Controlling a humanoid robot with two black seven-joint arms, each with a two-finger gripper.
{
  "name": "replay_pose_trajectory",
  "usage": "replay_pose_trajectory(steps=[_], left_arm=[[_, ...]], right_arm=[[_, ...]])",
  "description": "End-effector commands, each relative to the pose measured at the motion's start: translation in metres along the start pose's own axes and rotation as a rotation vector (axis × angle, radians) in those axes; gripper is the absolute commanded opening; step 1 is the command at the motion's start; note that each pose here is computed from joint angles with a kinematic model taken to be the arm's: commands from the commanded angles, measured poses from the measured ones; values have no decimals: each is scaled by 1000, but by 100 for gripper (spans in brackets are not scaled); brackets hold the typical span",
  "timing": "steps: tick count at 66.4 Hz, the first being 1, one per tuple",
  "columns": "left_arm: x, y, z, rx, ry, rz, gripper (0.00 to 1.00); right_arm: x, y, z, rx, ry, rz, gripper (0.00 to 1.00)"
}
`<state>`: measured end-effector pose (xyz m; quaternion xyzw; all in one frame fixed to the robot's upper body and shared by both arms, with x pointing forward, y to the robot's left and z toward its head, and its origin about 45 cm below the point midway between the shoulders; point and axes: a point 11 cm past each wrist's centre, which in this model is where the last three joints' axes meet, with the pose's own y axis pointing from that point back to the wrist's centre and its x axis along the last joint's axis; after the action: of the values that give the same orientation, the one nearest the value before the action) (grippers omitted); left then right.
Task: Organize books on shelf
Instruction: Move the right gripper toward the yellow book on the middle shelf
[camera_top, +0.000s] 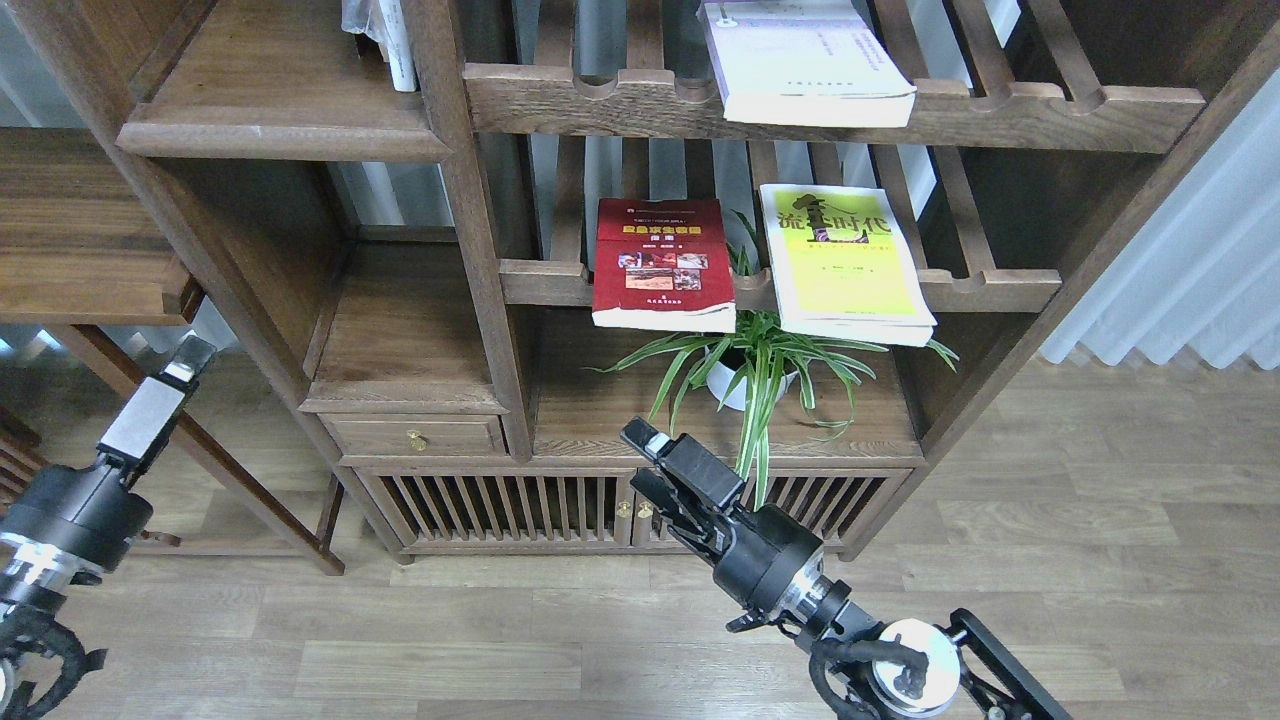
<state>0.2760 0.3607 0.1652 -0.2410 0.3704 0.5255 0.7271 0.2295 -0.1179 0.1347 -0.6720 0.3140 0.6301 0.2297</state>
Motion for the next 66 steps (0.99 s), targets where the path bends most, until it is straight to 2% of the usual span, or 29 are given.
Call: replay_pose_trajectory(steps=[1, 12, 20, 41, 52, 66], left_arm=[[-2, -8, -7, 25, 0, -11, 100], [4, -6, -25, 142, 9, 8, 100], [23, 4, -35, 180, 29, 68, 100], [22, -2, -55, 183, 81, 61, 100], [22, -4, -55, 179, 84, 61, 100], [28, -7, -56, 182, 89, 78, 100]], right_arm=[[-2, 0, 0, 1, 11, -28, 100], [2, 1, -1, 9, 4, -18, 100], [4, 1, -2, 8, 5, -14, 100], [6, 0, -3, 10, 7, -12, 100], [4, 2, -5, 14, 28, -75, 100], [17, 8, -16, 50, 18, -23, 100]])
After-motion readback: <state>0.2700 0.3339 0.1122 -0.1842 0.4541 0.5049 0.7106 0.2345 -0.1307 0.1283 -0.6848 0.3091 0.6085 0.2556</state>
